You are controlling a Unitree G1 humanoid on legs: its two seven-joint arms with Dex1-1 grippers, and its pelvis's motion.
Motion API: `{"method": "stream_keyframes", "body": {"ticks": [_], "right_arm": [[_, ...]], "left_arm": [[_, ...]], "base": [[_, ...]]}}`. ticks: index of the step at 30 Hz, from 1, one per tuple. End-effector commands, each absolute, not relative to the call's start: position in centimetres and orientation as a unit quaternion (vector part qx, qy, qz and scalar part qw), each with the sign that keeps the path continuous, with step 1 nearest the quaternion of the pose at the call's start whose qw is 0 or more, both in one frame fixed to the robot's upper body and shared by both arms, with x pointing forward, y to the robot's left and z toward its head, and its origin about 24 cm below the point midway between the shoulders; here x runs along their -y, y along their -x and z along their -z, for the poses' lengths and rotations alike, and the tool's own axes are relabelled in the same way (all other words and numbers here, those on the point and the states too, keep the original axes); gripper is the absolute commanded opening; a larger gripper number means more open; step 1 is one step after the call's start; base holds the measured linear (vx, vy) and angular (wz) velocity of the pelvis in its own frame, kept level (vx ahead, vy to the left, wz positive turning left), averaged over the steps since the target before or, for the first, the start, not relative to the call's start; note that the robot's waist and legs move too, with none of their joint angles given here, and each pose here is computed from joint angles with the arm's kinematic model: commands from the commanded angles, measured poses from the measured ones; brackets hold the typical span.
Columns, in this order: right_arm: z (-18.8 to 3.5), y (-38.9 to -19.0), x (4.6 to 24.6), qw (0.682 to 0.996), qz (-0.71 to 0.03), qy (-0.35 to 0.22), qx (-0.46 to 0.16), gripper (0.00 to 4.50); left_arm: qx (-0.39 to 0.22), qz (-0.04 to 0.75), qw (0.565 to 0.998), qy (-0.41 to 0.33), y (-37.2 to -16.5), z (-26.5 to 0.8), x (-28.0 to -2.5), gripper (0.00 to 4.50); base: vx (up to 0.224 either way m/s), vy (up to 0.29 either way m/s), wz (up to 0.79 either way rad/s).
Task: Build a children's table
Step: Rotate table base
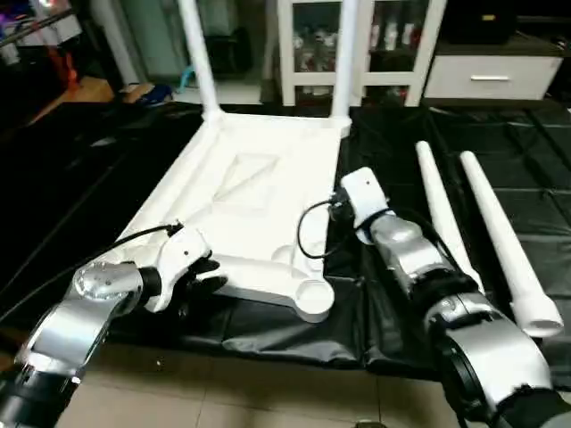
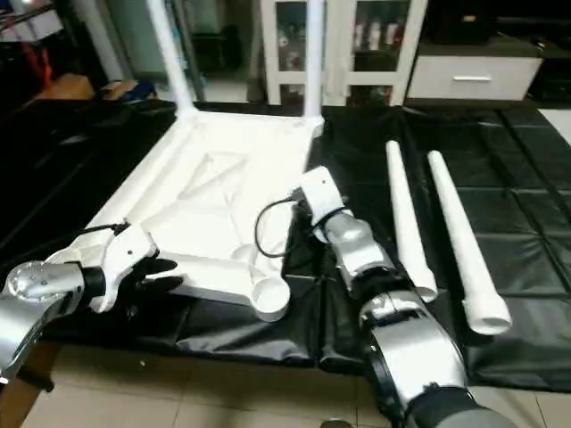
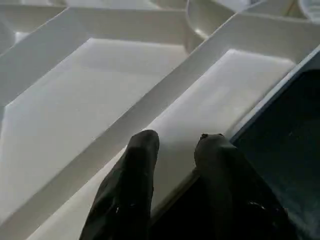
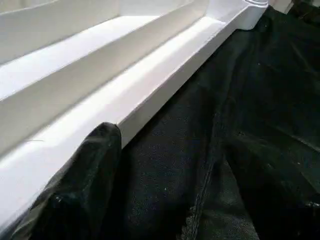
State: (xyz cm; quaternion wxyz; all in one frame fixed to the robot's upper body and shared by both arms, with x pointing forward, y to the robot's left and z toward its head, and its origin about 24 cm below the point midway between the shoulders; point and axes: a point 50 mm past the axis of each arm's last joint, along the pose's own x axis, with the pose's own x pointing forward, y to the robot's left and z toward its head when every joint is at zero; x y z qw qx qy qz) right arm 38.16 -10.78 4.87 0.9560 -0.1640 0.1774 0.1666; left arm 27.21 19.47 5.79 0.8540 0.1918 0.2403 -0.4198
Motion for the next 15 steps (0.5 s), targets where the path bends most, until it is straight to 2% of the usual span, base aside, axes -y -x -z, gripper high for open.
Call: {"method": "stream_keyframes", "body": {"ticks": [1, 2, 4, 7, 9, 11, 15], "right_arm": [[-7.3, -38.9, 7.3, 0.959, -0.203, 0.163, -0.116, 3.60], [-7.4, -38.9, 7.3, 0.959, -0.204, 0.163, -0.114, 3.60], [-8.4, -39.0, 5.5, 0.958, -0.226, 0.150, -0.087, 3.60], [-8.7, -38.9, 4.7, 0.957, -0.240, 0.142, -0.078, 3.60], [-9.1, -38.6, 3.4, 0.951, -0.268, 0.141, -0.061, 3.60], [-9.3, -38.7, 3.4, 0.952, -0.265, 0.144, -0.050, 3.60], [-11.9, -39.8, 5.3, 0.974, -0.208, 0.094, 0.017, 3.60]], "left_arm": [[-0.263, 0.446, 0.839, -0.170, -26.5, -4.1, -17.5, 1.63], [-0.262, 0.446, 0.839, -0.170, -26.5, -4.1, -17.4, 1.63], [-0.243, 0.455, 0.841, -0.162, -27.0, -4.2, -15.8, 1.63], [-0.234, 0.458, 0.843, -0.157, -27.3, -4.3, -15.1, 1.63], [-0.217, 0.457, 0.848, -0.160, -28.2, -4.6, -14.1, 1.63], [-0.209, 0.446, 0.854, -0.168, -28.8, -4.8, -14.0, 1.63], [-0.178, 0.383, 0.886, -0.195, -30.6, -5.9, -15.4, 1.63]], "base": [[0.000, 0.000, 0.00], [0.000, 0.000, 0.00], [0.000, 0.000, 0.00], [0.000, 0.000, 0.00], [0.000, 0.000, 0.00], [0.000, 0.000, 0.00], [0.000, 0.000, 0.00]]}}
